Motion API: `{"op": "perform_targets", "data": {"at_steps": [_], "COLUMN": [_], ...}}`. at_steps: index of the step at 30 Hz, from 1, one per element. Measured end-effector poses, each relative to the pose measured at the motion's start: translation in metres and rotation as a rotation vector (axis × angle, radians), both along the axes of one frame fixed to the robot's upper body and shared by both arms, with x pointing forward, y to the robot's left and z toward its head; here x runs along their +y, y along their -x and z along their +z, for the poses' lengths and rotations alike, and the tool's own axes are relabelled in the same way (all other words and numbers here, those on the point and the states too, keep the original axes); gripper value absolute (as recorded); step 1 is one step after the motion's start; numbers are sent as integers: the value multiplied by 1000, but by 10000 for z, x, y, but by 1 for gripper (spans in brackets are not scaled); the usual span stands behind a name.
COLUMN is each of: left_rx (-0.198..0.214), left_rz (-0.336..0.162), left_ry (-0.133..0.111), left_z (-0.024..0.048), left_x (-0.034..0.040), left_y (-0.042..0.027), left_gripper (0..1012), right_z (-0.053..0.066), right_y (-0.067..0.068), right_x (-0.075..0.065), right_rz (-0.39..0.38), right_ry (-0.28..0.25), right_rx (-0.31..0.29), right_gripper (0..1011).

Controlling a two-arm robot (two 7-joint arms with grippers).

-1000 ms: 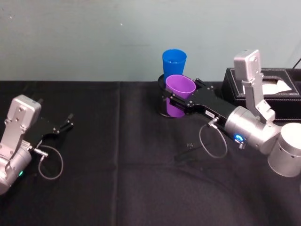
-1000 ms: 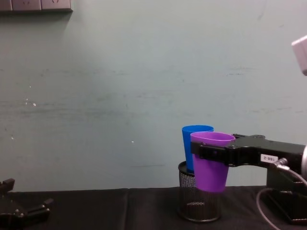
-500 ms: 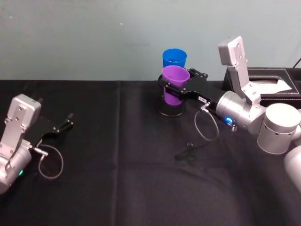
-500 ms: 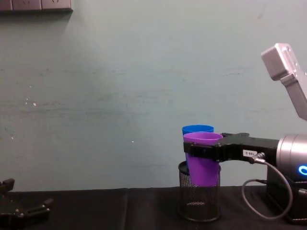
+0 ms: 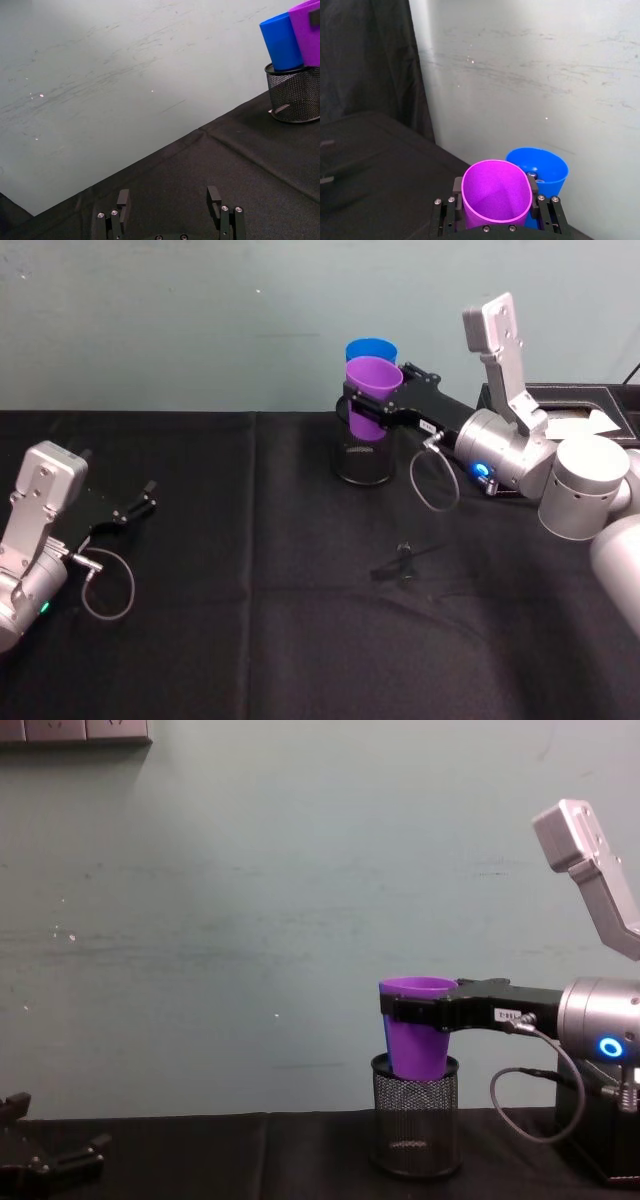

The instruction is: Pick up one cup with a gripper and tap it against the other cup.

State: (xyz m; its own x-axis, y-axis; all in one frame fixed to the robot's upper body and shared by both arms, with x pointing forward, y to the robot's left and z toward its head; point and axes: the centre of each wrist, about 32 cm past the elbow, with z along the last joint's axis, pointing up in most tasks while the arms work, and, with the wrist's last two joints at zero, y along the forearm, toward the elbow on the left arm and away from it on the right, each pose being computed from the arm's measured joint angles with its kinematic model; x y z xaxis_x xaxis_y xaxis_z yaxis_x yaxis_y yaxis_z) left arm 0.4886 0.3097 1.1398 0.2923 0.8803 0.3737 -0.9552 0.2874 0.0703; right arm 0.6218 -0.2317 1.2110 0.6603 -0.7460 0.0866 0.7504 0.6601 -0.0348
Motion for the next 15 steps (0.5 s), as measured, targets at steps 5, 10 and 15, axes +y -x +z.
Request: {"op": "perform_targets", "data": {"at_steps": [5, 10, 15], "left_rx": [0, 0, 0], "left_rz": [0, 0, 0], "left_ry": [0, 0, 0], "left_z": [0, 0, 0], "left_x": [0, 0, 0], "left_y": [0, 0, 0], "left_gripper": [1000, 1000, 1000], "right_z": [33, 67, 88], "right_y": [-75, -119, -134], "right_x": [9, 18, 17], "right_rz": [-6, -6, 1], "right_ry": [-10, -12, -15], "right_rx": [-7, -14, -14], "right_gripper": [729, 729, 729]}}
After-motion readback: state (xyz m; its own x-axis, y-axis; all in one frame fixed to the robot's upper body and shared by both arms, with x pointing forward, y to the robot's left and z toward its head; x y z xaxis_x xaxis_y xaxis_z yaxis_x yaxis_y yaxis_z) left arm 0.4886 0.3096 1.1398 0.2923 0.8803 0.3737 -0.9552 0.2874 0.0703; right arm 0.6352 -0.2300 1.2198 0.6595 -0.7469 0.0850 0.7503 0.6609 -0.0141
